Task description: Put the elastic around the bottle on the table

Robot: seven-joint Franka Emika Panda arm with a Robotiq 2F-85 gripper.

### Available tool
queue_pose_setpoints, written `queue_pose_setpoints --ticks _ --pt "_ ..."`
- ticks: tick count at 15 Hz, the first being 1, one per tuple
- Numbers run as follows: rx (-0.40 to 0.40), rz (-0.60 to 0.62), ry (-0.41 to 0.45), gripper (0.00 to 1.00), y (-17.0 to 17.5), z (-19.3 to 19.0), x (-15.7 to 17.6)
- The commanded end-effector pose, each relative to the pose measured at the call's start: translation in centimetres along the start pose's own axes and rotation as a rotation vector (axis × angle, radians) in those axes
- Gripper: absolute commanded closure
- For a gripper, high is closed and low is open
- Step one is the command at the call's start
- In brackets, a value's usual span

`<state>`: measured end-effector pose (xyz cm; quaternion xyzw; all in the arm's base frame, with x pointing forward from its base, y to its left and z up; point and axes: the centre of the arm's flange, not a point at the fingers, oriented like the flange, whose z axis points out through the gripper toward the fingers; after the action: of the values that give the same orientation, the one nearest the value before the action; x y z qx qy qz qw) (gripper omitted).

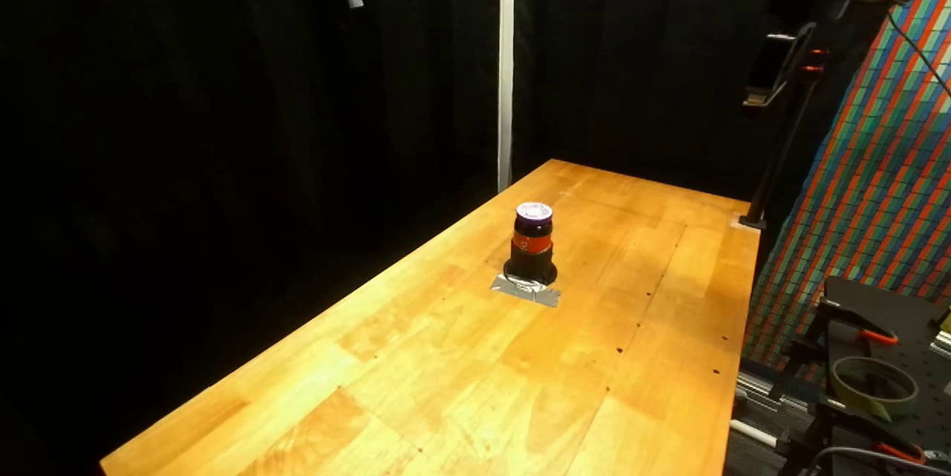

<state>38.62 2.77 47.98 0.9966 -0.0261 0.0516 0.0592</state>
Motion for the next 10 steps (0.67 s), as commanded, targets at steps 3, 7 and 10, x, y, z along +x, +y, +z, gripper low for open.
queue_pose_setpoints --ticks 3,7,10 --pt "0.034 -0.029 0.070 0.00 -5.9 5.0 11.5" --pt "0.082 -0.021 0.067 0.00 -8.1 9.8 16.9" --pt "0.112 0.007 0.059 0.00 -8.9 12.9 20.2"
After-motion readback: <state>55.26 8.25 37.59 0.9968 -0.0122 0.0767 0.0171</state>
